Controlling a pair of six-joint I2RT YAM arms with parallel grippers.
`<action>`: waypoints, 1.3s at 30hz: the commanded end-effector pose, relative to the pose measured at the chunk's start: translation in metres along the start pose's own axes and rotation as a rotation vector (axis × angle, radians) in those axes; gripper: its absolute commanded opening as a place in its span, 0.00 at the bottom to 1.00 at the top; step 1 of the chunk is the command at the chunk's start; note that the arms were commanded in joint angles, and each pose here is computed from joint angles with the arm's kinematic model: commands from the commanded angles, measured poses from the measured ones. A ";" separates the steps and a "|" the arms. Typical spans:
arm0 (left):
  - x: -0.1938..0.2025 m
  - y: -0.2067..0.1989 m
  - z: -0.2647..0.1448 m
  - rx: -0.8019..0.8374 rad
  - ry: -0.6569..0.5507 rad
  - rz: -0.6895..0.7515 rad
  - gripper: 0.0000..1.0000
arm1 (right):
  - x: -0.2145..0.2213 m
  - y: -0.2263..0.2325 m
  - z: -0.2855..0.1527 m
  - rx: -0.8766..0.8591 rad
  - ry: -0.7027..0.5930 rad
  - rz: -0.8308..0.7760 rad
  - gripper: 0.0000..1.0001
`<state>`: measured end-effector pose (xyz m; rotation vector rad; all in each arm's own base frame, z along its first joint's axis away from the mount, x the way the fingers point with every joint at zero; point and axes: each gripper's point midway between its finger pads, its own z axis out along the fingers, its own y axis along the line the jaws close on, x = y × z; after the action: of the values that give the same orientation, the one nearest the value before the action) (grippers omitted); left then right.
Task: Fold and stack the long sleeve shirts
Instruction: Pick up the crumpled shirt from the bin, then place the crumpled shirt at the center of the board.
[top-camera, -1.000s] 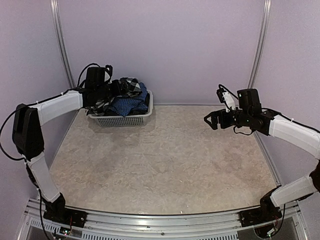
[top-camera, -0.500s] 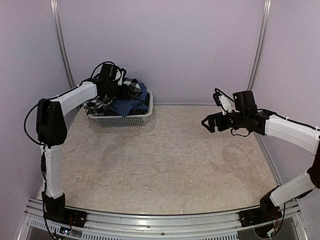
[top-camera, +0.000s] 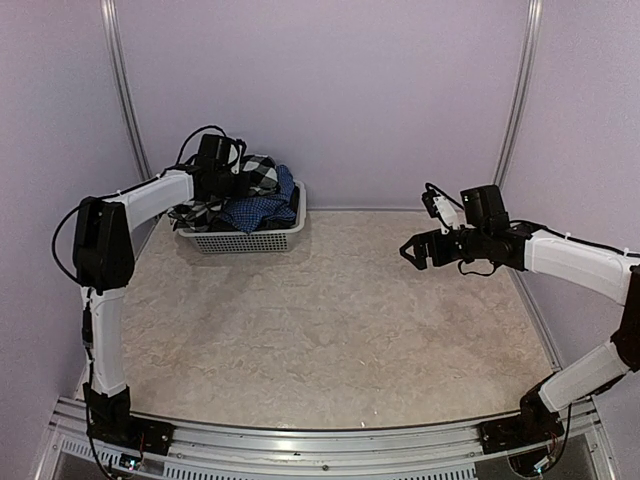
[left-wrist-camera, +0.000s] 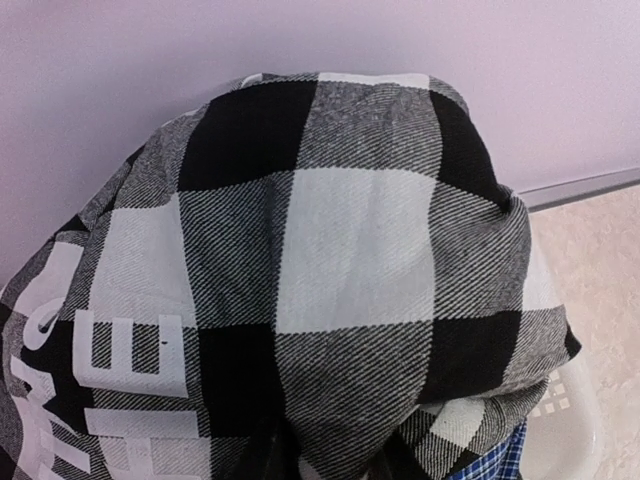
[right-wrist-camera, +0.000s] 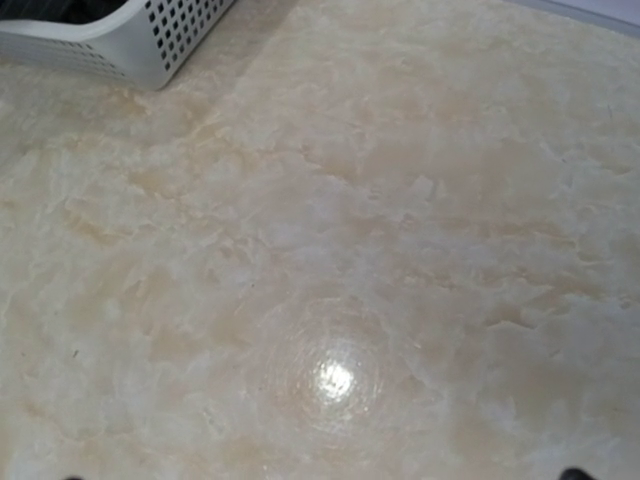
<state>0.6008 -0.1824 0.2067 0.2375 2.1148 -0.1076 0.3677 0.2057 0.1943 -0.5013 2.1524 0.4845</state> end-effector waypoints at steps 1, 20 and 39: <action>-0.022 0.008 -0.013 -0.030 -0.074 0.014 0.14 | -0.002 0.004 0.001 -0.007 -0.009 -0.007 0.99; -0.161 -0.166 -0.338 0.455 -0.558 0.022 0.00 | -0.079 0.019 -0.065 0.001 -0.167 -0.080 1.00; 0.038 -0.256 -0.177 0.354 -0.062 0.100 0.60 | -0.057 -0.044 -0.125 0.417 -0.097 0.015 0.99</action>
<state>0.3658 -0.4033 0.3214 0.5676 1.8923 -0.5436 0.3329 0.1544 0.3333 -0.3738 1.9716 0.3102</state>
